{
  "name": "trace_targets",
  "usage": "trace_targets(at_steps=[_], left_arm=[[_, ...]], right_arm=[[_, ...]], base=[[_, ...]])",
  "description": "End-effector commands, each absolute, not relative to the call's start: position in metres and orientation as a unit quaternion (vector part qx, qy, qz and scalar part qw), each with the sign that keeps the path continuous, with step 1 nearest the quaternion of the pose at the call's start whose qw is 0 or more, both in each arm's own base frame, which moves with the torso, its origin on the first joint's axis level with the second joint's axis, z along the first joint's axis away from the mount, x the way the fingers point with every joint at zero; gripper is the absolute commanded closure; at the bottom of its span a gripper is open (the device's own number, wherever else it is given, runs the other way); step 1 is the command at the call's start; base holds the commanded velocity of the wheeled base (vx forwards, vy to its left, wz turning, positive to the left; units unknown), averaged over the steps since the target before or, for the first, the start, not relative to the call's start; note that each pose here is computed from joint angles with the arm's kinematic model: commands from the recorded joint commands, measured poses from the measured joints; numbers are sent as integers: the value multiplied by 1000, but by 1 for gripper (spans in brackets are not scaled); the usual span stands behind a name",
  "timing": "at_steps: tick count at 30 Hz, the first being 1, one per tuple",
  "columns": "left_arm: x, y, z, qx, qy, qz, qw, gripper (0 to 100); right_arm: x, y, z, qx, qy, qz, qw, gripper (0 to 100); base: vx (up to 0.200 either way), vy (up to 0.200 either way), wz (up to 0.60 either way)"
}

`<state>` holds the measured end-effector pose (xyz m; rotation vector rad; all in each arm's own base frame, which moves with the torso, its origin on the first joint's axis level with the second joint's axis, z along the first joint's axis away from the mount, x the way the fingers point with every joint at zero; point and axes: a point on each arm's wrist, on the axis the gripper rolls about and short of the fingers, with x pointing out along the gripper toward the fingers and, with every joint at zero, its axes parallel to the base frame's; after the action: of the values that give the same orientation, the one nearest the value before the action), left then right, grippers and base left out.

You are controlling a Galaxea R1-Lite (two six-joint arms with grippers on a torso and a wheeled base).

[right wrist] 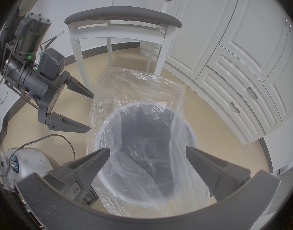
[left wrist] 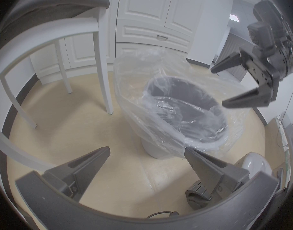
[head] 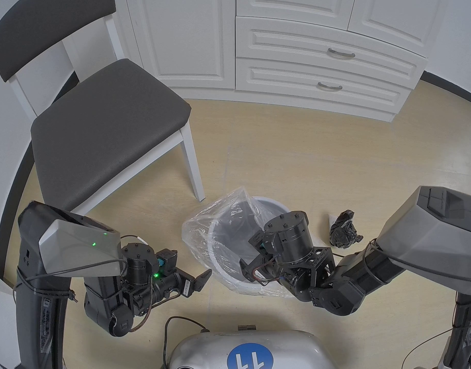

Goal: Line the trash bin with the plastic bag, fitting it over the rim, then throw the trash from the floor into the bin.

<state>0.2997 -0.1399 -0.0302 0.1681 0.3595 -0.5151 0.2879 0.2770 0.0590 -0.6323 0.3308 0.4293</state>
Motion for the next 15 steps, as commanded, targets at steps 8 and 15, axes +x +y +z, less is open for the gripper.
trace_targets(at_steps=[8,15], left_arm=[[323,-140,-77,44,211,-229,949,0],[328,-140,-76,34,203,-225,953,0]], right_arm=[[298,271,45,-311,175,198,913,0],[310,271,39,-307,175,187,916,0]], base=[[0,0,0],[0,0,0]])
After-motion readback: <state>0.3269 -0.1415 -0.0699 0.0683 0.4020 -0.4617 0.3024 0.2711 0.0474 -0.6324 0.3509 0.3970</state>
